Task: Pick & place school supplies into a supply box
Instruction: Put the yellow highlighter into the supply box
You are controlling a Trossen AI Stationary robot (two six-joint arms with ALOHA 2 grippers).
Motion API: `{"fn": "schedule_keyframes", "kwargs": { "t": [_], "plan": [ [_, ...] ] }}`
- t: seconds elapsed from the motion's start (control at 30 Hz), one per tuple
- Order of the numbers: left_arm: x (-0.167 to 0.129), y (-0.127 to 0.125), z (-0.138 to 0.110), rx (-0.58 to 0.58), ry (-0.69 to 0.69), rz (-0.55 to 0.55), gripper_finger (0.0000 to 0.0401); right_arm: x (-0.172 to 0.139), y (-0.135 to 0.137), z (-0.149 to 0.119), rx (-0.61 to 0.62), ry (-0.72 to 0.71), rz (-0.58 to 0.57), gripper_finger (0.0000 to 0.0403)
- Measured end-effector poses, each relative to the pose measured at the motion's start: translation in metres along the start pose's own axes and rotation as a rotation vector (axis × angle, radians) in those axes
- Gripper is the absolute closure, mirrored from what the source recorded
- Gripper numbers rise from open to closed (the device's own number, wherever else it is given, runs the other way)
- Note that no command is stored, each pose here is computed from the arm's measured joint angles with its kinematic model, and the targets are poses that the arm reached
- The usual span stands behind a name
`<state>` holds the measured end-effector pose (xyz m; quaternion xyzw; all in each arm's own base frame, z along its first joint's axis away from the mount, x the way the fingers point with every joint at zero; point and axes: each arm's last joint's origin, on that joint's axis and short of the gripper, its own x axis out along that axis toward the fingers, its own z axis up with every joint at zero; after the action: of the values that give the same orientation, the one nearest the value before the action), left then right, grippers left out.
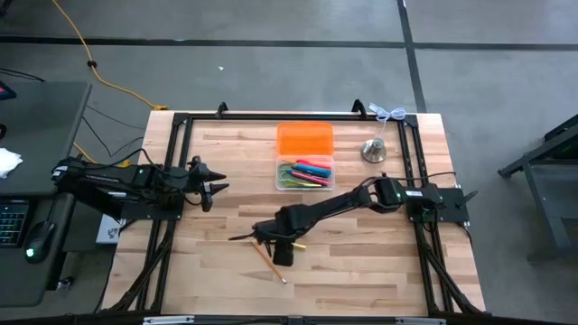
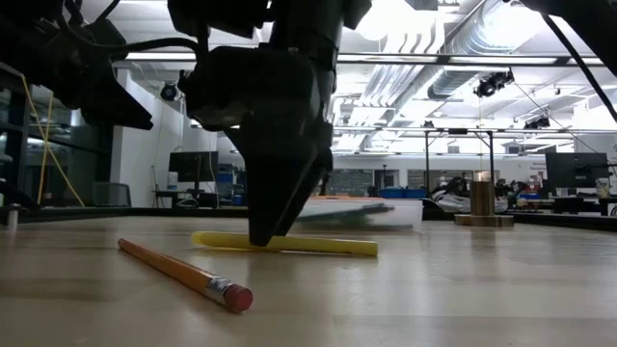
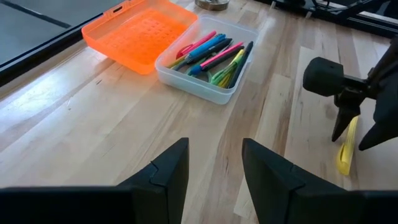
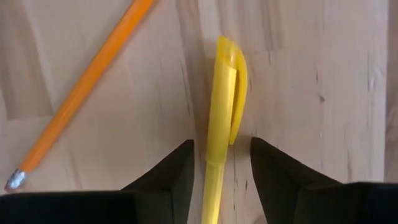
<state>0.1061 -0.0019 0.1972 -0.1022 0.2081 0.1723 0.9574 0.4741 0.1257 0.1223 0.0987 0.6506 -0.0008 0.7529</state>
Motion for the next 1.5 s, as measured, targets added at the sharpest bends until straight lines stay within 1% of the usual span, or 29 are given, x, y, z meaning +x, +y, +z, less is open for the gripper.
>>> {"fn": "schedule_keyframes", "kwargs": {
  "t": [0.17, 0.37, 0.67, 0.87, 1.03, 1.2, 1.3, 1.5],
  "plan": [
    [0.000, 0.000, 0.000, 0.000, 0.000, 0.000, 0.0222, 0.005, 0.003, -0.002, 0.056, -0.017, -0.054, 0.0279],
    [0.000, 0.000, 0.000, 0.000, 0.000, 0.000, 0.0222, 0.005, 0.003, -0.002, 0.090, -0.027, -0.067, 0.0300],
    [0.000, 0.000, 0.000, 0.000, 0.000, -0.001, 0.0222, 0.006, 0.006, -0.004, 0.099, -0.054, -0.126, 0.0355],
    [0.000, 0.000, 0.000, 0.000, 0.000, -0.001, 0.0222, 0.006, 0.004, -0.005, 0.129, -0.046, -0.151, 0.0393],
    [0.000, 0.000, 0.000, 0.000, 0.000, -0.001, 0.0222, 0.006, 0.002, -0.005, 0.160, -0.056, -0.173, 0.0391],
    [0.000, 0.000, 0.000, 0.000, 0.000, -0.001, 0.0222, 0.002, 0.003, -0.005, 0.164, -0.046, -0.144, 0.0396],
    [0.000, 0.000, 0.000, 0.000, 0.000, 0.000, 0.0222, -0.009, 0.004, -0.004, 0.165, -0.058, -0.123, 0.0398],
    [0.000, 0.000, 0.000, 0.000, 0.000, 0.000, 0.0222, -0.041, 0.004, -0.007, 0.187, -0.087, -0.124, 0.0399]
  ]
}}
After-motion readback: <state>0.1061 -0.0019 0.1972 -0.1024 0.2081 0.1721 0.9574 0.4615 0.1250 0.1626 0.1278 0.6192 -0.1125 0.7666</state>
